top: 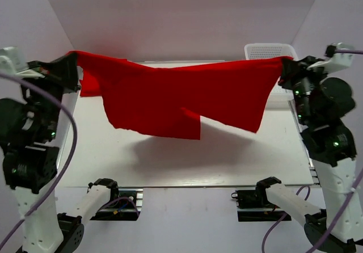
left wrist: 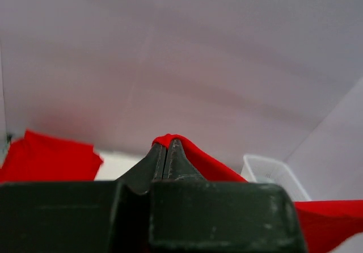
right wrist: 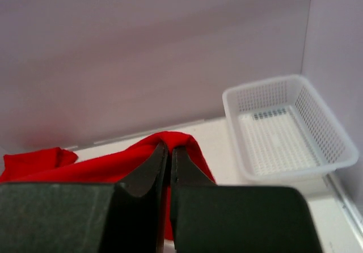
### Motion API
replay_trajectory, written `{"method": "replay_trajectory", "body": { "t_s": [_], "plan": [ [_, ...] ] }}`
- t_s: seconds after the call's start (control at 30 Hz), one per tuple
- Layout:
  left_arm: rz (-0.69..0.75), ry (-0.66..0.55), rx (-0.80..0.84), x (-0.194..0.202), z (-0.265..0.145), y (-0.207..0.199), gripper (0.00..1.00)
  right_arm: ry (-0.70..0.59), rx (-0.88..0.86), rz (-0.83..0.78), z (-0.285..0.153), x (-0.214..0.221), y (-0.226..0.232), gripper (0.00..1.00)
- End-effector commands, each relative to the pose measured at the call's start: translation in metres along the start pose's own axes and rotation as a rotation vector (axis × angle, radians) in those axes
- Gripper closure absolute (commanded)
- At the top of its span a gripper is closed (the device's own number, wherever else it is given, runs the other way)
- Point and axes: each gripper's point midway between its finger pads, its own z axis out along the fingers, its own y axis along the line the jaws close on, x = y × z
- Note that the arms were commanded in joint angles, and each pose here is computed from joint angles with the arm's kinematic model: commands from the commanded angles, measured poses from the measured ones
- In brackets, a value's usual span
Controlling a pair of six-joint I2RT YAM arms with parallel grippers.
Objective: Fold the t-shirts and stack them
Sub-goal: Flatten out the tshirt
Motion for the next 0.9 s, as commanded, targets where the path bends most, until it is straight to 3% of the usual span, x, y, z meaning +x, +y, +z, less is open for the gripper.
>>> {"method": "replay_trajectory", "body": {
  "t_s": [0.0, 0.23, 0.43, 0.57, 0.67, 0.77, 0.87],
  "plan": [
    [0.097, -0.114, 0.06, -0.048, -0.023, -0.014, 1.0, -0.109, -0.041, -0.051, -0.031, -0.056, 0.001, 1.0],
    [0.152, -0.346, 0.206, -0.141, -0.081, -0.053, 1.0, -0.186, -0.14, -0.067, -0.084, -0.098, 0.004, 1.0],
    [0.18, -0.462, 0.276, -0.181, -0.11, -0.072, 1.0, -0.331, -0.205, -0.057, -0.134, -0.143, 0.003, 1.0],
    [0.185, -0.508, 0.285, -0.191, -0.114, -0.076, 1.0, -0.365, -0.201, -0.057, -0.14, -0.152, 0.001, 1.0],
    [0.183, -0.484, 0.267, -0.185, -0.096, -0.073, 1.0, -0.345, -0.166, -0.057, -0.127, -0.146, -0.002, 1.0],
    [0.186, -0.38, 0.251, -0.154, -0.053, -0.069, 1.0, -0.285, -0.119, -0.064, -0.1, -0.124, -0.004, 1.0],
    [0.195, -0.229, 0.196, -0.098, 0.0, -0.052, 1.0, -0.192, -0.045, -0.068, -0.059, -0.082, -0.008, 1.0]
  ]
}}
